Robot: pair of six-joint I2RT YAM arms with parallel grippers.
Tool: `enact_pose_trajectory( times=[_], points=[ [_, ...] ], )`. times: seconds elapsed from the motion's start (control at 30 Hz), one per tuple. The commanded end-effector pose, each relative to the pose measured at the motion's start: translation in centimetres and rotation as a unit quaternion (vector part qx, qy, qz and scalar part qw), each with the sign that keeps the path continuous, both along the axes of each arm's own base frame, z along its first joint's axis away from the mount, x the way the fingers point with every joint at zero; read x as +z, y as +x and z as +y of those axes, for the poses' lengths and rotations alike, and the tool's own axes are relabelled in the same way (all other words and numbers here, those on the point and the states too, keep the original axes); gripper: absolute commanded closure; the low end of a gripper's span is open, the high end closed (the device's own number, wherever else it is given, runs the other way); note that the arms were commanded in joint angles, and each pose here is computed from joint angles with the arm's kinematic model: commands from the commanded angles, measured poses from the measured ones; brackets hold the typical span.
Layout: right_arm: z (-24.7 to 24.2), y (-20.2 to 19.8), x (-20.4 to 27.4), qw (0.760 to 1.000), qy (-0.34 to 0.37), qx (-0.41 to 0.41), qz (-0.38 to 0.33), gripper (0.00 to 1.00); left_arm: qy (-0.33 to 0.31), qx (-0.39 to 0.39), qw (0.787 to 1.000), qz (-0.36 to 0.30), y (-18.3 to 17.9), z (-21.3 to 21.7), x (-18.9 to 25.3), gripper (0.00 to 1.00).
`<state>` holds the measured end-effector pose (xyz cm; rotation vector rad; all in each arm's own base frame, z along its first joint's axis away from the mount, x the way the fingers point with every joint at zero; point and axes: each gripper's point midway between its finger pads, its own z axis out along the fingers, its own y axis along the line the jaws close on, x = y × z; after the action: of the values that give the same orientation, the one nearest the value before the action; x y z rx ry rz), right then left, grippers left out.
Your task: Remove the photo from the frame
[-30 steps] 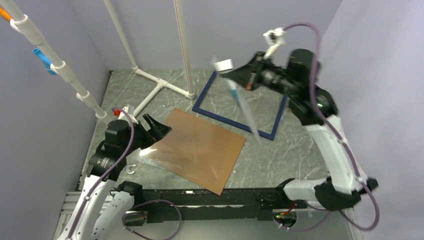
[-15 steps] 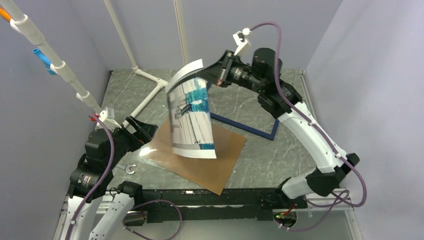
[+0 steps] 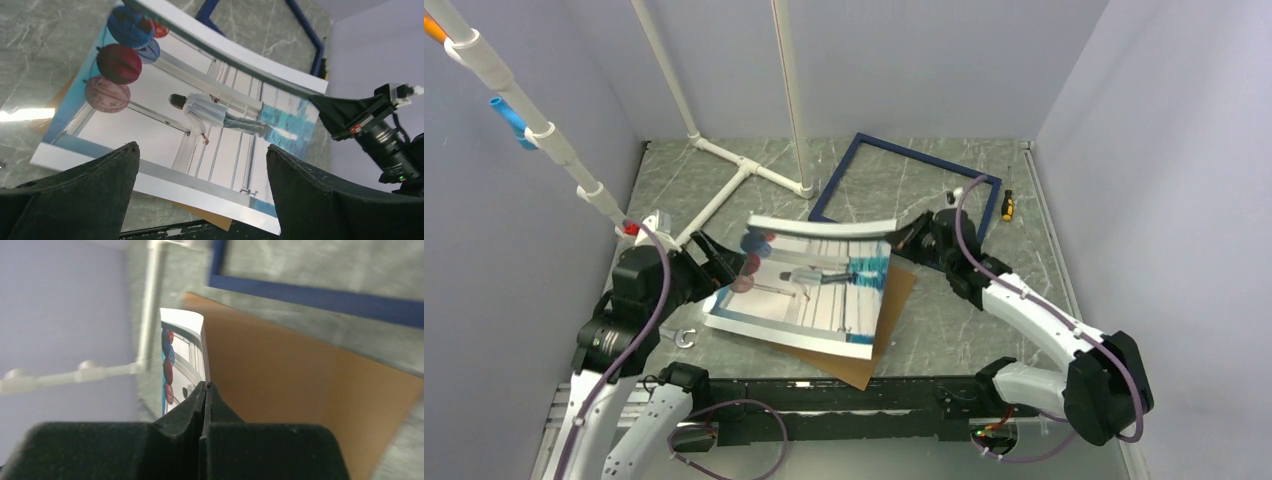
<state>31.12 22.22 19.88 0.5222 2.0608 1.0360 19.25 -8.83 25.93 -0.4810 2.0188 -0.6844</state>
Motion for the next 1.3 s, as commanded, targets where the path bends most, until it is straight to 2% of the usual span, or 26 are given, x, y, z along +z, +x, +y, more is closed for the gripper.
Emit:
enact_pose_trajectory(
  times=[0.0, 0.13, 0.27, 0.53, 0.87, 0.9, 1.0, 1.07, 1.1, 1.27],
  points=[
    [-3.0, 1.4, -0.8, 0.993, 0.02, -0.103, -0.049, 1.0, 0.036, -0.032, 0.998, 0.042, 1.9, -0.8, -2.5, 0.01],
    [-4.7, 0.9, -5.1, 0.99, 0.005, -0.138, -0.035, 1.0, 0.043, -0.032, 0.996, 0.068, 4.6, -0.7, -3.9, 0.01],
    [-4.1, 0.6, -7.9, 0.993, -0.002, -0.12, -0.015, 1.0, 0.046, -0.031, 0.992, 0.116, 7.7, -0.1, -6.0, 0.01],
    [-2.9, 0.3, -9.9, 0.997, -0.007, -0.07, -0.009, 1.0, 0.092, -0.014, 0.981, 0.173, 15.5, 4.4, -11.0, 0.01],
    [-3.8, -1.3, -11.4, 0.999, -0.031, -0.021, -0.009, 0.99, 0.143, -0.063, 0.969, 0.193, 21.1, 6.0, -15.9, 0.01],
    [-3.8, -1.5, -11.4, 0.999, -0.031, -0.012, -0.012, 0.91, 0.145, -0.065, 0.968, 0.192, 21.4, 6.0, -16.4, 0.0],
    [-4.2, -2.2, -12.3, 0.999, -0.053, 0.001, -0.004, 0.52, 0.151, -0.066, 0.965, 0.204, 21.7, 6.3, -18.0, 0.01],
    [-4.7, -2.7, -12.7, 0.997, -0.072, 0.01, 0.0, 0.34, 0.152, -0.064, 0.964, 0.21, 21.8, 6.4, -18.8, 0.01],
    [-5.1, -3.0, -12.9, 0.997, -0.081, 0.012, 0.003, 0.27, 0.149, -0.063, 0.964, 0.212, 21.8, 6.3, -19.1, 0.01],
    [-7.7, -3.9, -13.6, 0.989, -0.148, 0.002, 0.017, 0.1, 0.133, -0.073, 0.964, 0.22, 21.9, 5.7, -20.7, 0.01]
  ],
)
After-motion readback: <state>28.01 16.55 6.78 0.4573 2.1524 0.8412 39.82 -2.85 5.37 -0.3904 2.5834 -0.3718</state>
